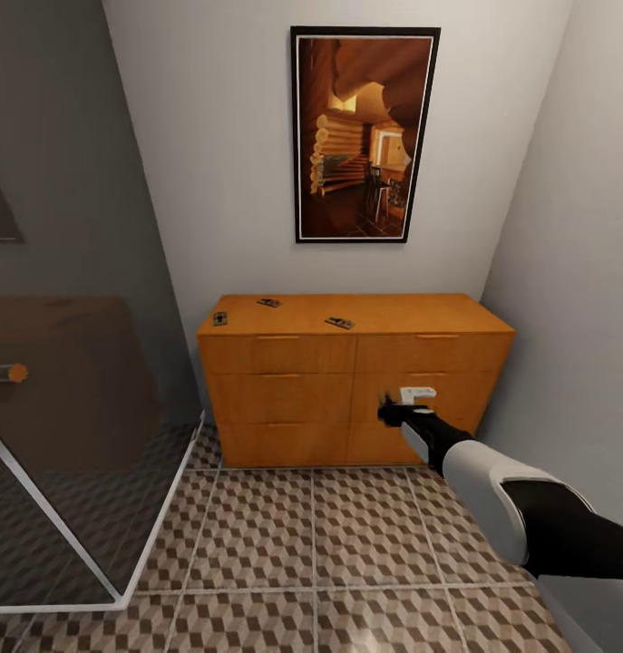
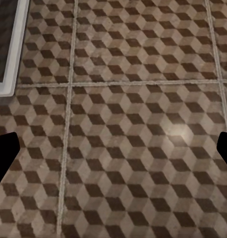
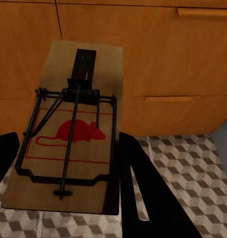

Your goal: Take the four mousetraps from the cabinet in the bathroom and place them on the bathroom floor. Make sure all four end up on the same floor surface, and ensure that at least two of them are either under or directly next to the same bathroom sink.

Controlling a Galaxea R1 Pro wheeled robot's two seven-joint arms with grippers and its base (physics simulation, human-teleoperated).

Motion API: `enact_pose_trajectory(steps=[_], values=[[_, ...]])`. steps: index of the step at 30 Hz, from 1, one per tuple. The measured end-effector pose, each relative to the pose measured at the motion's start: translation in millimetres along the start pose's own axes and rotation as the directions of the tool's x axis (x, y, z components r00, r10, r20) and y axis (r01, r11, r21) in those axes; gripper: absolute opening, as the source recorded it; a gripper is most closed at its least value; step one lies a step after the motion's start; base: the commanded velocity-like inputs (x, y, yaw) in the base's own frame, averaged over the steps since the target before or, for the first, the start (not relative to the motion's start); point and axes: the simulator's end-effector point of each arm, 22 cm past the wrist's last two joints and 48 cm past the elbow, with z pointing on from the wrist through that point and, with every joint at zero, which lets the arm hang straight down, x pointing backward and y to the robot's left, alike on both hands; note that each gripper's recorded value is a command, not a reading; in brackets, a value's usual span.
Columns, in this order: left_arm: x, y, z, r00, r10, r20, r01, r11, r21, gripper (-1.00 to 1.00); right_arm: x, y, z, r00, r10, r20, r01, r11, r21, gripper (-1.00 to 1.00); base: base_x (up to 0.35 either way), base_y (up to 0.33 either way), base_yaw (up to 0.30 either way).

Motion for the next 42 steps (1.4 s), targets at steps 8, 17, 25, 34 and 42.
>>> enact_pose_trajectory(steps=[8, 17, 25, 34, 42], values=[[0, 0, -0.1, 1.0, 0.0, 0.0, 0.0, 1.0, 0.0, 1.0, 117, 8, -3.0, 0.999, 0.004, -0.032, -0.004, 1.0, -0.014, -1.0, -0.005, 0.0, 0.0], [9, -2, -2.6, 1.0, 0.001, -0.02, -0.001, 1.0, 0.003, 1.0, 271, 18, -45.4, 0.999, 0.021, -0.032, -0.022, 0.999, -0.03, -1.0, 0.0, 0.0, 0.0], [11, -10, -3.2, 1.0, -0.009, -0.026, 0.009, 1.0, 0.008, 1.0, 351, 36, -100.8, 0.998, 0.041, 0.041, -0.038, 0.997, -0.062, -1.0, 0.0, 0.0, 0.0], [8, -4, -0.4, 0.998, -0.027, -0.05, 0.023, 0.996, -0.087, 1.0, 346, 71, -131.7, 0.98, 0.095, 0.177, -0.076, 0.991, -0.108, -1.0, 0.0, 0.0, 0.0], [-82, -5, 24.9, 0.998, -0.035, -0.044, 0.03, 0.993, -0.111, 1.0, 343, 65, -133.4, 0.974, 0.097, 0.203, -0.079, 0.992, -0.096, -1.0, 0.0, 0.0, 0.0]])
